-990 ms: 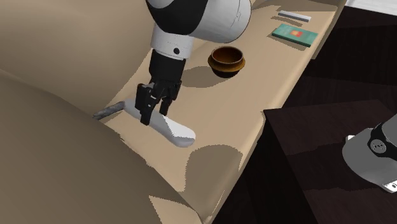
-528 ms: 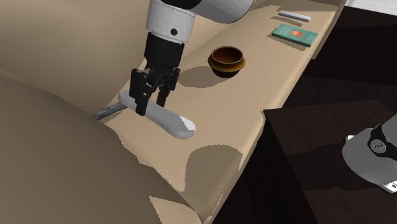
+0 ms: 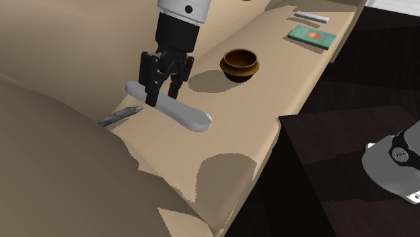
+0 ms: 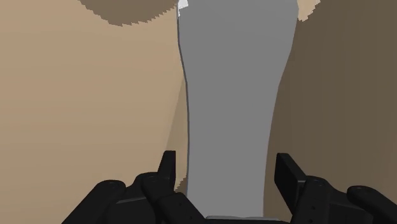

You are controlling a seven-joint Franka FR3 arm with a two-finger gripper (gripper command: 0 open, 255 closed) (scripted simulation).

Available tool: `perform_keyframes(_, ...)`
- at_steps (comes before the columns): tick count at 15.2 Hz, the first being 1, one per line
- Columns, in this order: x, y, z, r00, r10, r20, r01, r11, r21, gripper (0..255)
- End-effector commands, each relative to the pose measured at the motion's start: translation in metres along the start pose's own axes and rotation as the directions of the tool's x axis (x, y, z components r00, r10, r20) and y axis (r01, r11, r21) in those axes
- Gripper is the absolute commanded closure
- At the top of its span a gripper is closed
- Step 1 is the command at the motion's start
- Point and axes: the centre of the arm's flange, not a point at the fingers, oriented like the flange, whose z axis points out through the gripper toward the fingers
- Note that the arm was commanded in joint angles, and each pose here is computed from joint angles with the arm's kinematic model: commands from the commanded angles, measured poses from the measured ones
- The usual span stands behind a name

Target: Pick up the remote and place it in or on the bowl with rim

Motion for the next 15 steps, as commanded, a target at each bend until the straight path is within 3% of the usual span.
perform_keyframes(1, 0.002, 0.018, -0.013, 1.0, 0.0, 0.0, 0.0, 1.0, 0.0, 255)
perform_keyframes(15, 0.003, 0.179, -0.104, 1.0, 0.0, 0.0, 0.0, 1.0, 0.0, 255)
